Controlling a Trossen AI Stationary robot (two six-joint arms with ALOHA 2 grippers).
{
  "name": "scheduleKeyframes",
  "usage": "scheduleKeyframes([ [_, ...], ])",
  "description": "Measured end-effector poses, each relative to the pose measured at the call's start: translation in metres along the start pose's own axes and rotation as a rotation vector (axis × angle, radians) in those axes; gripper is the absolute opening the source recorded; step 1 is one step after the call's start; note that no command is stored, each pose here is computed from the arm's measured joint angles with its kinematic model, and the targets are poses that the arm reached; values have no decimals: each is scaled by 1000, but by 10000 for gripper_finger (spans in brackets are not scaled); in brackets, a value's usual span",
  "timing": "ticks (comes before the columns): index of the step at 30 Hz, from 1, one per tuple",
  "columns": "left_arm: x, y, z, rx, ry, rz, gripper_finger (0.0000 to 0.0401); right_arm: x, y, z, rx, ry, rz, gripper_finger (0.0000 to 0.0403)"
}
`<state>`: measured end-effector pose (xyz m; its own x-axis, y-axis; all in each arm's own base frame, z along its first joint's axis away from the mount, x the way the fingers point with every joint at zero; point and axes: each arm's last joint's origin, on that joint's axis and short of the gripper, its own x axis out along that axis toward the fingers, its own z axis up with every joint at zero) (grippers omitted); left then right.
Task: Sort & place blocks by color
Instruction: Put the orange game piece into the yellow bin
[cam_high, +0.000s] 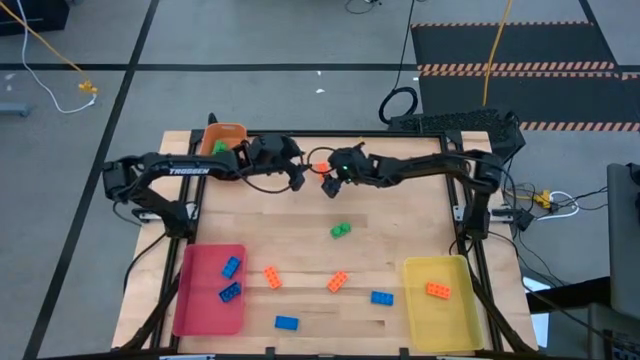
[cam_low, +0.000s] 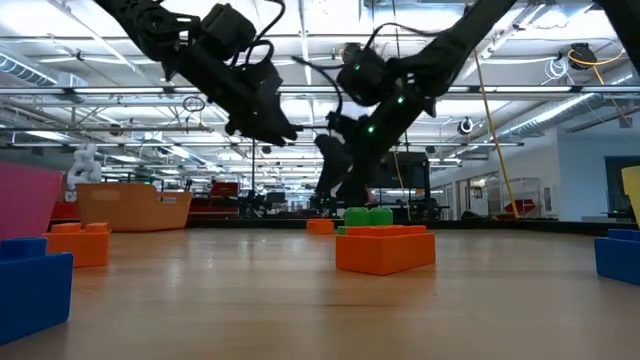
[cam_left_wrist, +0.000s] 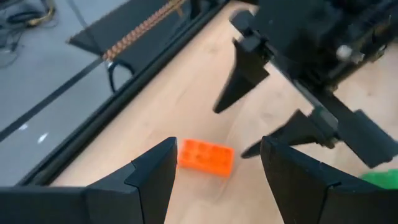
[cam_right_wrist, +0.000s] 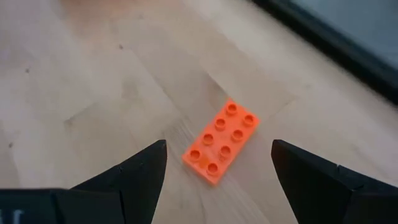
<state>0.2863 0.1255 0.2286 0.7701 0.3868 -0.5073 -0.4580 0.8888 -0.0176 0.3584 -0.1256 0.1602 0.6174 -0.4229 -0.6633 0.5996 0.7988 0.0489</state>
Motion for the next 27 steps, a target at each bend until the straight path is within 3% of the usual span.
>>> scheduleKeyframes([
  [9,-12,8,-2,-88,35,185,232,29,-4,2,39,29,25,286],
  [27,-14,-20,-14,-25,50,171,232,37,-6,1,35,61,-39,286],
])
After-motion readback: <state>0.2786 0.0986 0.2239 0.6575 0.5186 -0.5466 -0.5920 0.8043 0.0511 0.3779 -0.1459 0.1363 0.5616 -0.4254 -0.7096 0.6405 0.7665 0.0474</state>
